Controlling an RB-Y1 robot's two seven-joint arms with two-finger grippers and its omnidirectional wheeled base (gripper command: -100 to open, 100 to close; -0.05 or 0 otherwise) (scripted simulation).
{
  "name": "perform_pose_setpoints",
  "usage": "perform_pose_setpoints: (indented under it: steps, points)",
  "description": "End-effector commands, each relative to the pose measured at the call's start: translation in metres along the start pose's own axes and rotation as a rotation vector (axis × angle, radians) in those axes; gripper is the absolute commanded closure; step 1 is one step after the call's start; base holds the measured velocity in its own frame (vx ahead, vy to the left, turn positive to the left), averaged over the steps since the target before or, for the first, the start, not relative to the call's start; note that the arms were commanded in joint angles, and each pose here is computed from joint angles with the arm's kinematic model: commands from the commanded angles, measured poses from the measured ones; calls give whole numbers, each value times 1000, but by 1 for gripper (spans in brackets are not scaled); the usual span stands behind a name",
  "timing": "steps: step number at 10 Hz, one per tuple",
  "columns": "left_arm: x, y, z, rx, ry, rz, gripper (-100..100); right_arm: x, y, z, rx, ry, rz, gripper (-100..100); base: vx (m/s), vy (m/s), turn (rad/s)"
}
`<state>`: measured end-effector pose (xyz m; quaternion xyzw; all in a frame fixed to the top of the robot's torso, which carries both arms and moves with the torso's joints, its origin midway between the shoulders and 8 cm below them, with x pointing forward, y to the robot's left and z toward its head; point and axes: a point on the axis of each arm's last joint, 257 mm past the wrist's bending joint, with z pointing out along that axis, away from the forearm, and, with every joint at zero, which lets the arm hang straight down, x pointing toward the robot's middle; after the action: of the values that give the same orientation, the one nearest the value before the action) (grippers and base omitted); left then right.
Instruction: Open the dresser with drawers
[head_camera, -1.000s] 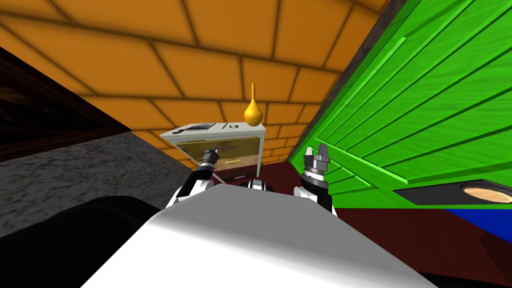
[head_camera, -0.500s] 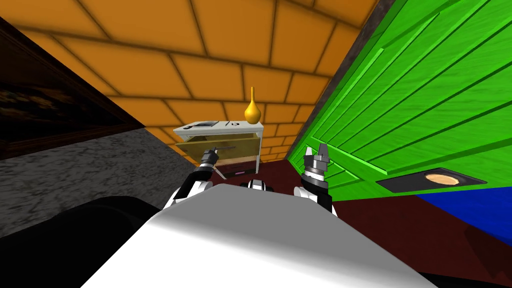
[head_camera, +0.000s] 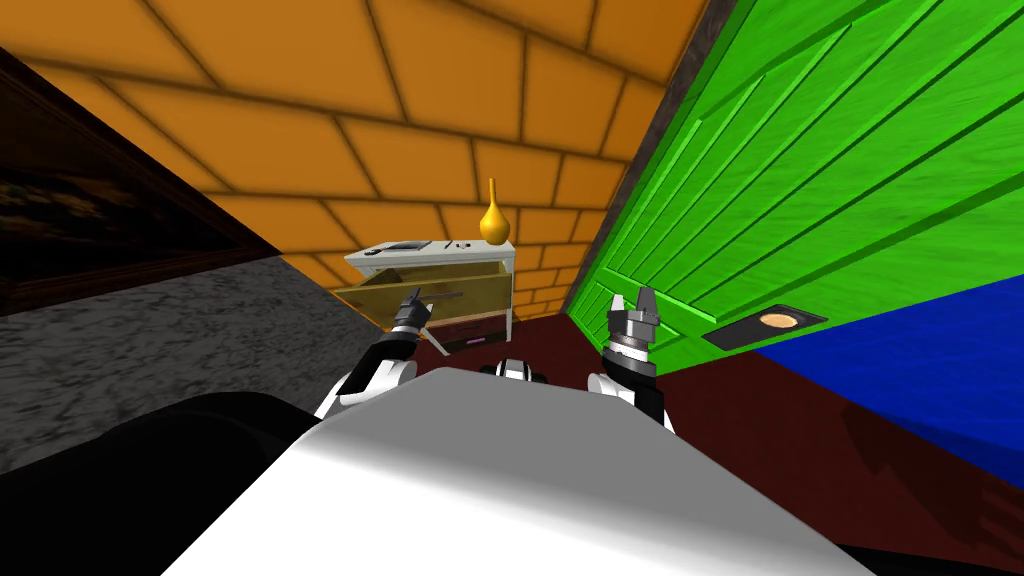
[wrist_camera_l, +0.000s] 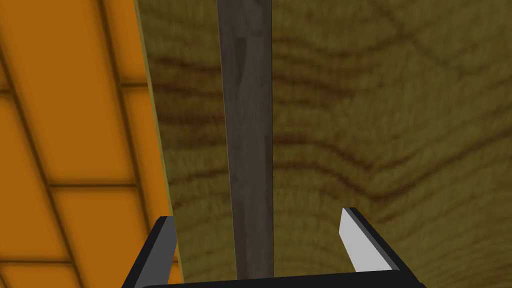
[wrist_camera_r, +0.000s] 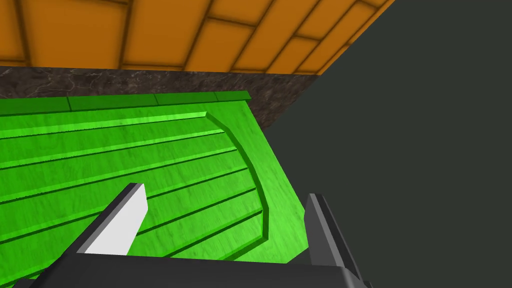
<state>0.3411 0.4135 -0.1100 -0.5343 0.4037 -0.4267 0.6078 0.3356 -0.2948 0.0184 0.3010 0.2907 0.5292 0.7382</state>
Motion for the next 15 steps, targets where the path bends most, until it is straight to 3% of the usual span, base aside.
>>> perform_pose_setpoints:
  steps: [1, 7, 10, 11, 13, 15]
  points:
    - [-32, 7, 6, -26, -35, 10, -100, 0, 0, 0, 0, 0, 0, 0, -43, -76, -227]
    - [-112, -2, 19, -38, -139, 32, -100, 0, 0, 0, 0, 0, 0, 0, -64, -70, -167]
    - [-149, -15, 21, -25, -194, 43, -100, 0, 0, 0, 0, 0, 0, 0, -52, -72, -157]
    - [-162, -16, 26, -31, -206, 26, -100, 0, 0, 0, 0, 0, 0, 0, -62, -88, -213]
    - [-176, -26, 23, -16, -233, 41, -100, 0, 0, 0, 0, 0, 0, 0, -37, -50, -54]
    - [-203, -38, 23, -3, -273, 36, -100, 0, 0, 0, 0, 0, 0, 0, -40, -55, -185]
